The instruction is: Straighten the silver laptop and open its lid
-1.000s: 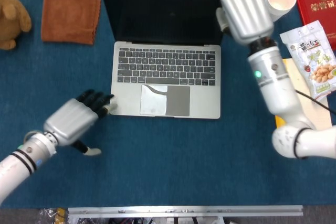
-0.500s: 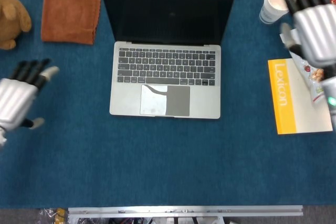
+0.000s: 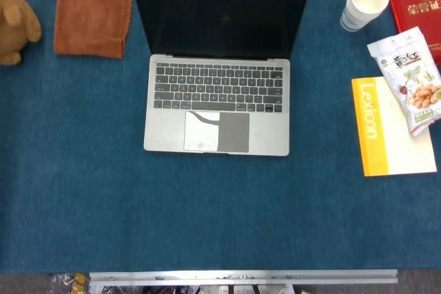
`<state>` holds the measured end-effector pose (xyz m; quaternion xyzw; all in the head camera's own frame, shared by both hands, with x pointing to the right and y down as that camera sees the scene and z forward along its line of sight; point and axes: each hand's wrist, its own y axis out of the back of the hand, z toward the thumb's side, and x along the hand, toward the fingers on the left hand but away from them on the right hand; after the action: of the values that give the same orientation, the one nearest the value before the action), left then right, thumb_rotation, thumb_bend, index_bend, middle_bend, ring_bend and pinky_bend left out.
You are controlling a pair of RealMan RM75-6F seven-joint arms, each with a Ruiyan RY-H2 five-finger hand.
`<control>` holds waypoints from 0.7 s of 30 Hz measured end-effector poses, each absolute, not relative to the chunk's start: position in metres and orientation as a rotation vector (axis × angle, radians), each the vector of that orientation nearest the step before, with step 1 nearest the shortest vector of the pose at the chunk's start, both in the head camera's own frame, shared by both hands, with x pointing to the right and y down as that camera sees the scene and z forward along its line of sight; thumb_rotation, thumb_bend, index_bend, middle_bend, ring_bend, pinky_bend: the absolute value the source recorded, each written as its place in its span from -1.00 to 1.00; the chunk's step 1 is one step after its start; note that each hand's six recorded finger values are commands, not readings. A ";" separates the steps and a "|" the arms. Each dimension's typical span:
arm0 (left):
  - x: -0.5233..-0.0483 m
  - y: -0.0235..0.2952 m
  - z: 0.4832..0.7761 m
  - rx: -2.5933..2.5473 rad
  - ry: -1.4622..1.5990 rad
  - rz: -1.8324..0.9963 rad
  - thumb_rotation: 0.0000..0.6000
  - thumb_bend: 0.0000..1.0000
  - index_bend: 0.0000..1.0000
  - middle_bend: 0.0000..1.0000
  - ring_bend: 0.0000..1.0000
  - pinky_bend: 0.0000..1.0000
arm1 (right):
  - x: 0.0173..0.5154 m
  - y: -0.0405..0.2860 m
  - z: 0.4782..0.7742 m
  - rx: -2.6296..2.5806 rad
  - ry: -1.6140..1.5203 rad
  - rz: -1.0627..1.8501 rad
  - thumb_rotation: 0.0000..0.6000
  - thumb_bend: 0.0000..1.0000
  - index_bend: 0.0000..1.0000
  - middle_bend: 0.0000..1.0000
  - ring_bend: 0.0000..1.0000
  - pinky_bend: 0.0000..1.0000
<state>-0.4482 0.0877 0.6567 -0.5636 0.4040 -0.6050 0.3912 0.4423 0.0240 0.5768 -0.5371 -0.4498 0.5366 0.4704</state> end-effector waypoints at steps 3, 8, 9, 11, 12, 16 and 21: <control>-0.456 0.095 0.655 -1.408 1.063 -1.540 1.00 -0.79 -1.00 -1.00 -1.00 -0.91 | 0.461 0.038 0.580 -1.306 -1.116 1.349 1.00 -0.05 -1.00 -0.99 -1.00 -0.88; -0.460 0.104 0.651 -1.389 1.109 -1.517 1.00 -0.79 -1.00 -1.00 -1.00 -0.91 | 0.482 0.056 0.585 -1.303 -1.134 1.394 1.00 -0.05 -1.00 -1.00 -1.00 -0.88; -0.461 0.106 0.650 -1.383 1.118 -1.514 1.00 -0.79 -1.00 -1.00 -1.00 -0.91 | 0.488 0.060 0.587 -1.301 -1.136 1.406 1.00 -0.05 -1.00 -1.00 -1.00 -0.88; -0.463 0.113 0.648 -1.369 1.139 -1.509 1.00 -0.79 -1.00 -1.00 -1.00 -0.91 | 0.498 0.066 0.589 -1.299 -1.145 1.429 1.00 -0.05 -1.00 -1.00 -1.00 -0.88; -0.464 0.116 0.647 -1.363 1.149 -1.508 1.00 -0.79 -1.00 -1.00 -1.00 -0.91 | 0.502 0.069 0.590 -1.297 -1.149 1.438 1.00 -0.05 -1.00 -1.00 -1.00 -0.88; -0.466 0.124 0.643 -1.353 1.179 -1.499 1.00 -0.79 -1.00 -1.00 -1.00 -0.96 | 0.515 0.077 0.592 -1.289 -1.158 1.469 1.00 -0.05 -1.00 -1.00 -1.00 -0.88; -0.465 0.126 0.639 -1.347 1.196 -1.478 1.00 -0.79 -1.00 -1.00 -1.00 -0.96 | 0.523 0.080 0.593 -1.286 -1.175 1.480 1.00 -0.05 -1.00 -1.00 -1.00 -0.88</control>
<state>-0.4650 0.1260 0.6385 -0.5311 0.4716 -0.5827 0.3950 0.5227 0.0803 0.5928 -0.5117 -0.4677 0.5892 0.4149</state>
